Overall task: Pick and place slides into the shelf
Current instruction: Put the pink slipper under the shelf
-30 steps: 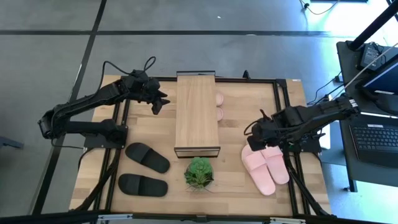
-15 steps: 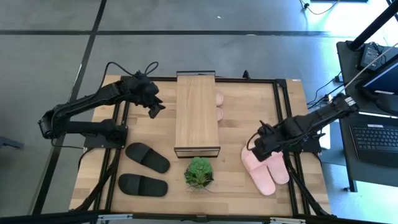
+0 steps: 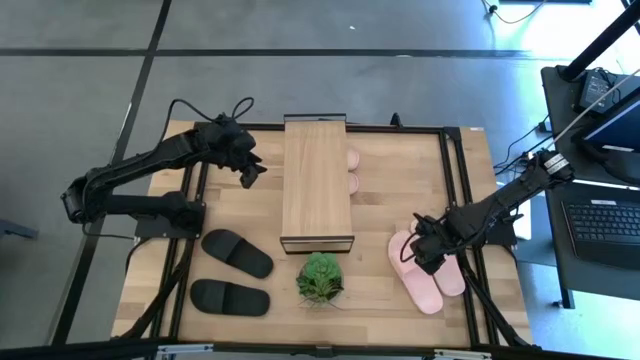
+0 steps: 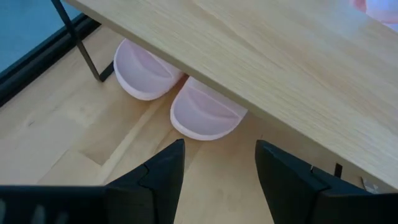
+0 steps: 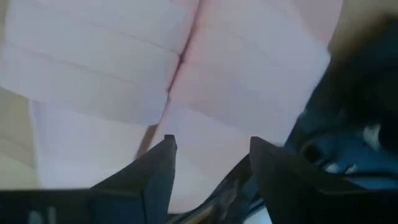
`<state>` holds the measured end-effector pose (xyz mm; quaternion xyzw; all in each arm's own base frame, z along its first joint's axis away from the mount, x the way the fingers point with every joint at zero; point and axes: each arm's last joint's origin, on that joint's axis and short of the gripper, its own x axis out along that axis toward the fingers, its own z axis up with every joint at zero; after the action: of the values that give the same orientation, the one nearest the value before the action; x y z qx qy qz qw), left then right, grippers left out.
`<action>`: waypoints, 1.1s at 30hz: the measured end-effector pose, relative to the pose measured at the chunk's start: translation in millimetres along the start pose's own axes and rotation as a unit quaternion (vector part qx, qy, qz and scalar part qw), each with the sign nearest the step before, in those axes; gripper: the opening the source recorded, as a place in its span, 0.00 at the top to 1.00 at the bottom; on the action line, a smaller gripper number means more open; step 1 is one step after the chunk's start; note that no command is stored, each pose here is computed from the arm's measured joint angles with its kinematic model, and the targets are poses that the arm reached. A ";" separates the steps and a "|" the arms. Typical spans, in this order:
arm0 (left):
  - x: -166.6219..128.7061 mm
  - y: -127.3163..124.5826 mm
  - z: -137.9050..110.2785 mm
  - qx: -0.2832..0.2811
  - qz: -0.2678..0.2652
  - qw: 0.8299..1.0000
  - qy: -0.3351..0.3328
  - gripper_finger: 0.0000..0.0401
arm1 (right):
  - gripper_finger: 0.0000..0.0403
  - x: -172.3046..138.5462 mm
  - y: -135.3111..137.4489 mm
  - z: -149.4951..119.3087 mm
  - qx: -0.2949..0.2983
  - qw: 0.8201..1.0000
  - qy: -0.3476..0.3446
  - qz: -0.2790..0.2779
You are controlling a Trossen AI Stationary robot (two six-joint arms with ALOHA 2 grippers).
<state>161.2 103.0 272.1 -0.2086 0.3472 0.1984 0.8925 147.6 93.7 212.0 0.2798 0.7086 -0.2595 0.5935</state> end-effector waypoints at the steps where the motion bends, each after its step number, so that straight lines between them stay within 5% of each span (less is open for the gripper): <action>1: 0.0 0.1 0.0 0.000 0.002 1.000 0.000 0.53 | 0.50 1.4 0.1 0.4 -0.013 1.000 -0.003 -0.004; 15: 0.0 0.6 0.1 0.000 0.010 1.000 -0.001 0.53 | 0.54 26.1 12.9 9.1 -0.165 0.982 0.011 -0.096; 24: 0.0 0.8 0.1 -0.001 0.014 1.000 -0.002 0.53 | 0.58 50.5 22.2 18.6 -0.168 0.967 -0.005 -0.192; 28: 0.0 0.8 0.1 -0.002 0.014 1.000 -0.002 0.53 | 0.68 56.8 24.5 20.3 -0.178 0.962 0.002 -0.209; 33: 0.0 0.9 0.1 -0.002 0.015 1.000 -0.002 0.53 | 0.91 54.9 26.0 20.6 -0.177 0.962 -0.001 -0.208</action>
<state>160.9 103.8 272.0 -0.2047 0.3482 0.2123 0.8898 172.7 102.6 153.6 0.0165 0.7852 -0.2475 0.5673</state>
